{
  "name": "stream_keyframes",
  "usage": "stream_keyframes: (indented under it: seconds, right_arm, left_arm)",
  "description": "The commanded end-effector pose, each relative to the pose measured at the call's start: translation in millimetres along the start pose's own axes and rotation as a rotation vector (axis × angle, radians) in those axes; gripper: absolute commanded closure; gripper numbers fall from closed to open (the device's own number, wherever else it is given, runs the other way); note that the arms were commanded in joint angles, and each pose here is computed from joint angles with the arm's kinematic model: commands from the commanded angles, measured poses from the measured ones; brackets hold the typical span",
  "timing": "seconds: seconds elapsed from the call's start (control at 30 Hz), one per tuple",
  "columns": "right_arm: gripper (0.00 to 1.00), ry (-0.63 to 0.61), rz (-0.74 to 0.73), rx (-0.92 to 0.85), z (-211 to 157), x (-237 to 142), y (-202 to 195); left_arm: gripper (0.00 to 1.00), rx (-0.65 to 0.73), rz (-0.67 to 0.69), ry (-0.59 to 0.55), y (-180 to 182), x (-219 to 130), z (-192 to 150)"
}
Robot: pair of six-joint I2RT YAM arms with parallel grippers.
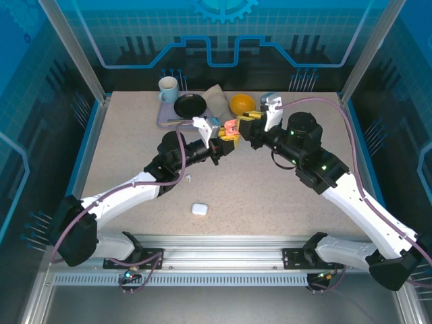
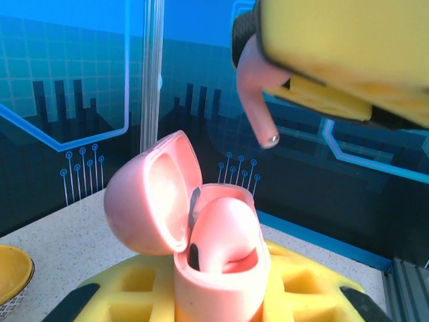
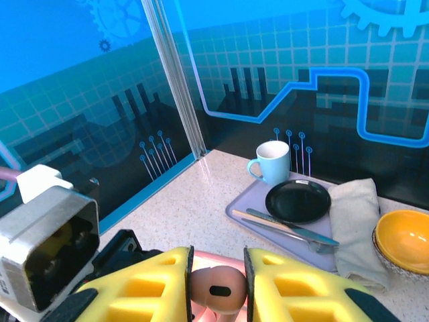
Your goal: Insert wireless bluetooth earbuds into charging case
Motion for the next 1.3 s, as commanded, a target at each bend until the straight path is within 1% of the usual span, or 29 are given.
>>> stream_keyframes:
  seconds: [0.0, 0.8, 1.27]
  right_arm:
    - [0.75, -0.012, 0.005, -0.020, -0.7, -0.1, 3.0]
    - [0.76, 0.028, -0.066, 0.024, -15.6, 8.7, -15.7]
    - [0.77, 0.032, -0.049, 0.046, -19.1, 11.8, -16.8]
  left_arm:
    - [1.00, 0.017, -0.026, -0.047, -3.7, 1.9, 17.0]
    - [1.00, 0.016, -0.042, -0.062, -8.6, -2.0, 22.4]
    - [1.00, 0.009, -0.045, -0.061, -8.6, 0.6, 23.3]
Point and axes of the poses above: each hand's point on the last joint's axis, 136 mm out from that joint toward the fingers, its own x axis out along the fingers, its own y axis along the line the jaws close on, z = x × y, the point moved 10 cm from there along -x, back along the fingers, and after that the axes turned 13 degrees about -x, right-handed, at the moved point
